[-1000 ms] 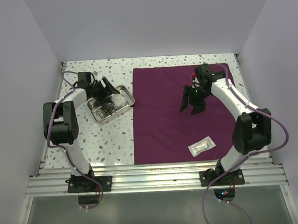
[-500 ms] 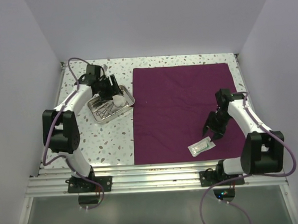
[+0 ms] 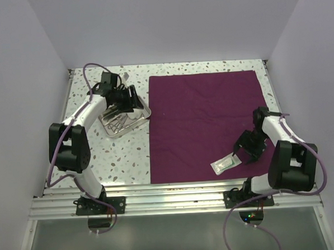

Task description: Prepare the surgical pack

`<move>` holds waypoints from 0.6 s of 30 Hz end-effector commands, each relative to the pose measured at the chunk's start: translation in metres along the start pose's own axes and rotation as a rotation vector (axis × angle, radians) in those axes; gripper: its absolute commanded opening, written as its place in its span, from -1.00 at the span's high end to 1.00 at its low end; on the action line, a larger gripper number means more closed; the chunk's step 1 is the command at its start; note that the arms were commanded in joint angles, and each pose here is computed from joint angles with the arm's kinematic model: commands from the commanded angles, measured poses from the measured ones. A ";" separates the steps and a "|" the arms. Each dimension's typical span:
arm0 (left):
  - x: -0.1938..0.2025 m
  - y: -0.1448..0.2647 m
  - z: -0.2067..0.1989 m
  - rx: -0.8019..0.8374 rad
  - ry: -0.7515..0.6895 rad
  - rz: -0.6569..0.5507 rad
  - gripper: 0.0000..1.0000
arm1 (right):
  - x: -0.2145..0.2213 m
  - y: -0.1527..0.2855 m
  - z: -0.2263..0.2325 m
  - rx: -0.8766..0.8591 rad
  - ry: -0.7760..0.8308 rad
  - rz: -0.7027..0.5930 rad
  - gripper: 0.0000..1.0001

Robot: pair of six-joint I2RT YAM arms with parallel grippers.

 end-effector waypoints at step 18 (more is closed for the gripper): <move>-0.012 0.010 -0.022 0.090 -0.048 -0.028 -0.21 | 0.015 -0.005 0.021 0.076 -0.177 -0.073 -0.79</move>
Point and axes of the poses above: each gripper's point midway between its finger pads, its own y axis back along the fingers, its own z axis along the line the jaws close on, x = y × z, the point moved 2 cm from there along y, back along the fingers, and after that the axes turned 5 degrees about y, right-handed, at the moved point
